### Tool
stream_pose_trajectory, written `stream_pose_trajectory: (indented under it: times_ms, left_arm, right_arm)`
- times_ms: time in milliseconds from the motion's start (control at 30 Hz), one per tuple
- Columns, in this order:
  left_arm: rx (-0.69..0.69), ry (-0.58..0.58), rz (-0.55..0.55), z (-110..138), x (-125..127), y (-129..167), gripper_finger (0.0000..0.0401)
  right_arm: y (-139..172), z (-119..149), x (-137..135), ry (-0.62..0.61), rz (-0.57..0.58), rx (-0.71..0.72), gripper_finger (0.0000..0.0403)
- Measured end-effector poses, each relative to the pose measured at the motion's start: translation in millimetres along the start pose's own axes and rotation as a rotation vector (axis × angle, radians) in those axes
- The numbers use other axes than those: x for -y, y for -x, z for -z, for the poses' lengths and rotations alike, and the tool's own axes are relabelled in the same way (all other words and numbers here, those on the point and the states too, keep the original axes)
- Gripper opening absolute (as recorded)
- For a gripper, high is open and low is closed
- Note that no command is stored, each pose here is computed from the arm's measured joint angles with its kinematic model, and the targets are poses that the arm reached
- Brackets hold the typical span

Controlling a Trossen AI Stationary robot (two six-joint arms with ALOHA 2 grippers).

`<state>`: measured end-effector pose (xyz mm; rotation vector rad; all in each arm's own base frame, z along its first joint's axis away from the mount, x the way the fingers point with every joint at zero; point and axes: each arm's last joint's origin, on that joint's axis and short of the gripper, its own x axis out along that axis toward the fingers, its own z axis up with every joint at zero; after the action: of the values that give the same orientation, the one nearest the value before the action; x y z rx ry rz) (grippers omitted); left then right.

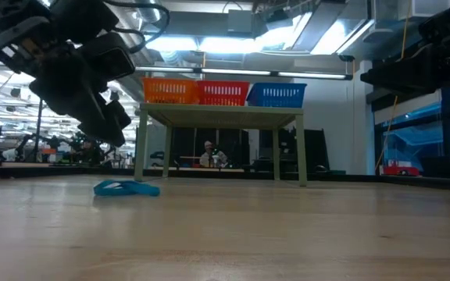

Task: Pick & Place Office Desk Supplies
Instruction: Put the blue rubber band into the blue bin on the shelf

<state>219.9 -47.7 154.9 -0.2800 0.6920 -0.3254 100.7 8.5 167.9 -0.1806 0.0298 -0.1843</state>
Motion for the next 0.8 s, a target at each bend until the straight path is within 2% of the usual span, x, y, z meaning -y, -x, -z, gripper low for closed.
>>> stream_pose_trajectory:
  times_ms: [300, 467, 800]
  left_arm:
    - [-0.146, 0.038, -0.078, 24.0, -2.6, -25.5, 0.0187]
    - [-0.101, 0.027, -0.066, 21.2, 0.7, -29.8, 0.0187]
    - [-0.146, 0.049, -0.092, 27.9, -1.3, -35.4, 0.0178]
  right_arm:
    - [0.0, 0.0, 0.0, 0.002, 0.000, 0.000, 0.0195]
    - [0.0, -0.1, 0.1, 0.002, 0.001, 0.001, 0.0195]
    - [0.0, 0.0, 0.0, 0.001, 0.000, 0.000, 0.0195]
